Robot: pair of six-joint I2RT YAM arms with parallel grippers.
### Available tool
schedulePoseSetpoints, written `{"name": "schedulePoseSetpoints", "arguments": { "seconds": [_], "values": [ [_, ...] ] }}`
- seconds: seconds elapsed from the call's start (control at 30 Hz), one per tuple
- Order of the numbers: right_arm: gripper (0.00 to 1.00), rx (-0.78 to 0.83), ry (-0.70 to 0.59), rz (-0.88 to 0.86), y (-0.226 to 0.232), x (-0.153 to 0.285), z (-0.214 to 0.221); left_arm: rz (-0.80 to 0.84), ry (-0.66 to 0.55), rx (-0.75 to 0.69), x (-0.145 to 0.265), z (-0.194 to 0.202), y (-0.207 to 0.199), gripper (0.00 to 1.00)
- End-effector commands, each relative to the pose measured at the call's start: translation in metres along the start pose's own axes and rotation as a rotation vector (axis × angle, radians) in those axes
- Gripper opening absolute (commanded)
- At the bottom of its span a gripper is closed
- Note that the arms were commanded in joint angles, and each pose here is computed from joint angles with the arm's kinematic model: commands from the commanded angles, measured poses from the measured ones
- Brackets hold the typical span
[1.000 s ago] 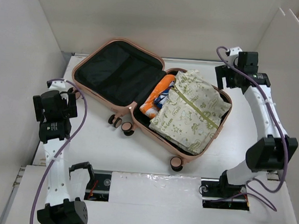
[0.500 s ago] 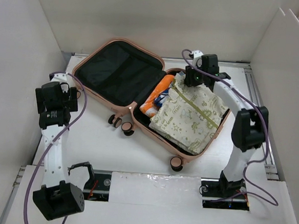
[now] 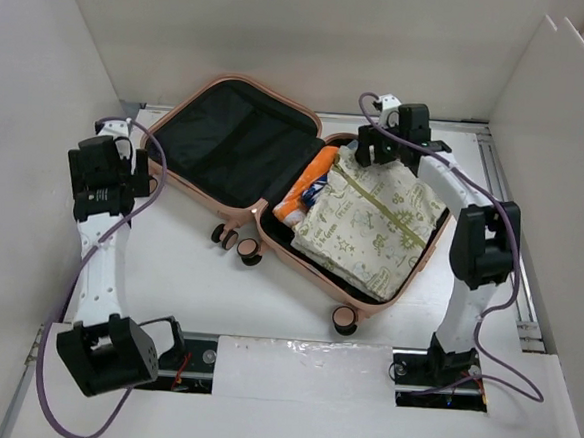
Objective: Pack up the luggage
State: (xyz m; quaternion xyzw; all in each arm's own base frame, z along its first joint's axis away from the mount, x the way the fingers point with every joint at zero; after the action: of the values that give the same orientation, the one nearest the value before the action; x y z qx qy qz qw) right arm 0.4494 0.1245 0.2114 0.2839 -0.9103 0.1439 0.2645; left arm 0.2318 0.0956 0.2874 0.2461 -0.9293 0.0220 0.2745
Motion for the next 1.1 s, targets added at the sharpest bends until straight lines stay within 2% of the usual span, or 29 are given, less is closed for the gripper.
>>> {"name": "schedulePoseSetpoints", "arguments": {
  "seconds": [0.0,0.1,0.2,0.23,0.3,0.37,0.4,0.43,0.47,0.5,0.57,0.6,0.63,0.7,0.73,0.9,1.03,1.07],
  "values": [
    [0.8,0.018,-0.078,0.051,-0.026,0.047,-0.03,0.017,-0.06,0.026,-0.006,-0.025,-0.003,1.0],
    [0.9,-0.004,-0.107,0.126,-0.051,0.085,-0.038,0.018,-0.07,0.057,-0.023,-0.038,-0.008,1.0],
    [0.91,-0.036,-0.108,0.188,-0.066,0.112,-0.038,0.018,-0.034,0.089,-0.051,-0.044,-0.016,1.0],
    [0.91,-0.066,-0.066,0.207,-0.074,0.118,-0.027,0.019,-0.047,0.126,-0.055,-0.055,-0.019,1.0],
    [0.91,-0.117,-0.009,0.227,-0.079,0.123,-0.011,0.013,0.026,0.147,-0.086,-0.05,-0.027,1.0],
    [0.9,-0.186,0.032,0.246,-0.082,0.131,0.013,0.013,0.023,0.177,-0.101,-0.065,-0.032,1.0],
    [0.84,-0.204,0.024,0.268,-0.086,0.135,0.021,0.009,0.055,0.182,-0.12,-0.066,-0.037,1.0],
    [0.84,-0.212,0.044,0.269,-0.082,0.136,0.029,0.005,0.086,0.176,-0.13,-0.058,-0.039,1.0],
    [0.75,-0.208,0.035,0.273,-0.079,0.137,0.032,0.008,0.061,0.19,-0.136,-0.068,-0.041,1.0],
    [0.71,-0.247,0.068,0.293,-0.073,0.141,0.047,0.007,0.068,0.189,-0.153,-0.065,-0.044,1.0],
    [0.55,-0.271,0.101,0.329,-0.069,0.143,0.059,-0.002,0.037,0.195,-0.166,-0.074,-0.047,1.0],
    [0.42,-0.3,0.132,0.317,-0.062,0.141,0.072,-0.002,0.04,0.194,-0.173,-0.075,-0.048,0.99],
    [0.37,-0.306,0.148,0.31,-0.059,0.139,0.078,-0.015,0.07,0.187,-0.189,-0.067,-0.051,0.99],
    [0.28,-0.321,0.19,0.303,-0.057,0.132,0.091,-0.033,0.051,0.19,-0.202,-0.076,-0.052,0.97],
    [0.28,-0.33,0.214,0.293,-0.058,0.125,0.097,-0.038,0.088,0.191,-0.216,-0.067,-0.056,0.97],
    [0.3,-0.331,0.246,0.335,-0.063,0.121,0.102,-0.037,0.076,0.204,-0.241,-0.068,-0.062,0.93],
    [0.46,-0.276,0.22,0.408,-0.072,0.141,0.078,0.001,0.062,0.21,-0.25,-0.069,-0.066,0.85],
    [0.59,-0.252,0.229,0.423,-0.075,0.15,0.067,0.001,0.062,0.21,-0.25,-0.069,-0.066,0.8]
  ]
}}
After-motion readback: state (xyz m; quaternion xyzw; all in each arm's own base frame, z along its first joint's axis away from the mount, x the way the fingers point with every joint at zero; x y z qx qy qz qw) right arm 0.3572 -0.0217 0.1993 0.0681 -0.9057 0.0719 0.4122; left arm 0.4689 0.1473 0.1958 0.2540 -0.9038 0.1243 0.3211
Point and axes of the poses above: each gripper's point midway between its finger pads, its own x axis back along the fingers, its own y axis along the line the jaws close on, z = x × y, the point moved 10 cm from there along x, back along the fingers, and after that the axes turned 14 degrees about x, right-handed, at the moved point
